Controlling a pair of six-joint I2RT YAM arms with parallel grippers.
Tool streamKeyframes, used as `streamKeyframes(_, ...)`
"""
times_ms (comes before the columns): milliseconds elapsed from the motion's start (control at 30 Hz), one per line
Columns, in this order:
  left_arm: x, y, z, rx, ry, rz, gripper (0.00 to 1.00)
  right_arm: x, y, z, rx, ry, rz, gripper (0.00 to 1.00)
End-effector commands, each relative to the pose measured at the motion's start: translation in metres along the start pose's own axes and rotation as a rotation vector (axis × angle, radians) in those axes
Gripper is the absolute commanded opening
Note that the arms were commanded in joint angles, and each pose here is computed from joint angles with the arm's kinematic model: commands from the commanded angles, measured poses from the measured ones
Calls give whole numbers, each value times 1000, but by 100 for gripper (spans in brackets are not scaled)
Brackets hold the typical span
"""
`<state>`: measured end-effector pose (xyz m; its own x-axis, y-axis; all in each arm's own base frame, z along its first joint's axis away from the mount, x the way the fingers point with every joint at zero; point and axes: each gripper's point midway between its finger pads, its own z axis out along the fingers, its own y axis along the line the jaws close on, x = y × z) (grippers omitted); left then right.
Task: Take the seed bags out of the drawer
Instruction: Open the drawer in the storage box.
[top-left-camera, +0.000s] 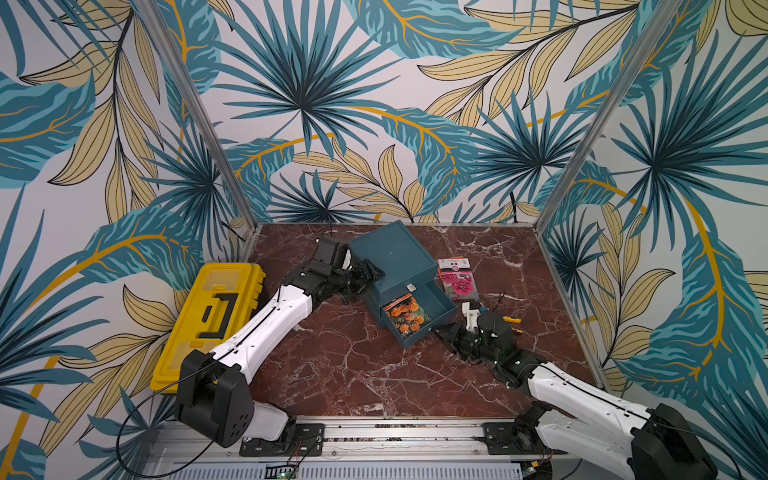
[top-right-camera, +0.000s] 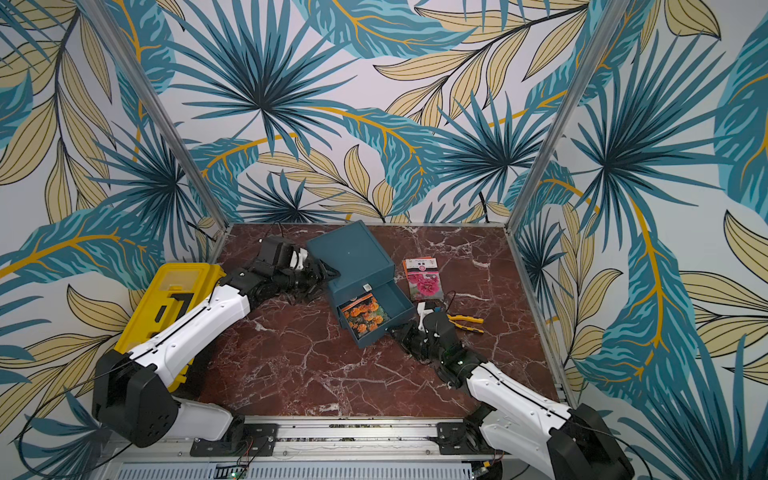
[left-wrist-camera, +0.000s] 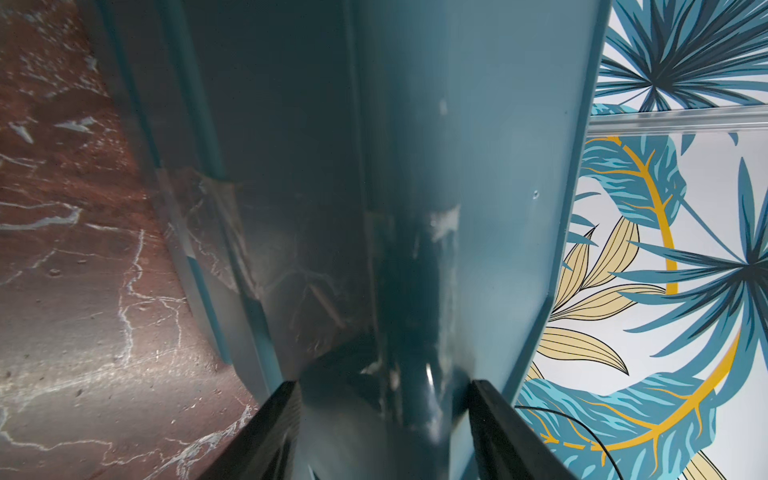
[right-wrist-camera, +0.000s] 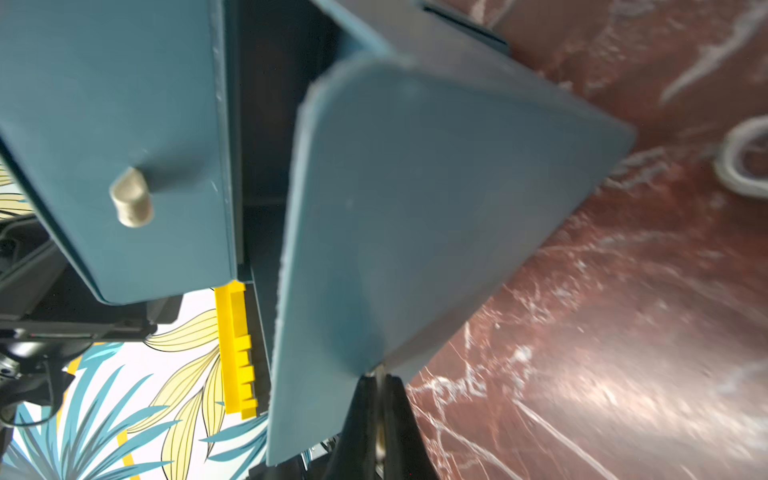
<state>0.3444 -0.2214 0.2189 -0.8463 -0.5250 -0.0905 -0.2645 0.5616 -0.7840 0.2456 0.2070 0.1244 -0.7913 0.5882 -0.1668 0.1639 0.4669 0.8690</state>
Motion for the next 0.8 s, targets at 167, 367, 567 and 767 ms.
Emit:
streamKeyframes(167,0,17,0,-34,-29,-24,68,12,-31,-13,89,22,6,0)
streamKeyframes(367,2,20,0,-38,-28,-29,68,12,-35,-9,100,24,5,0)
streamKeyframes(567,1,19,1,-37,-28,-32,68,13,-39,-7,118,34,-2,16)
streamKeyframes(767,1,21,2,-39,-30,-33,68,16,-51,-23,184,31,-46,44)
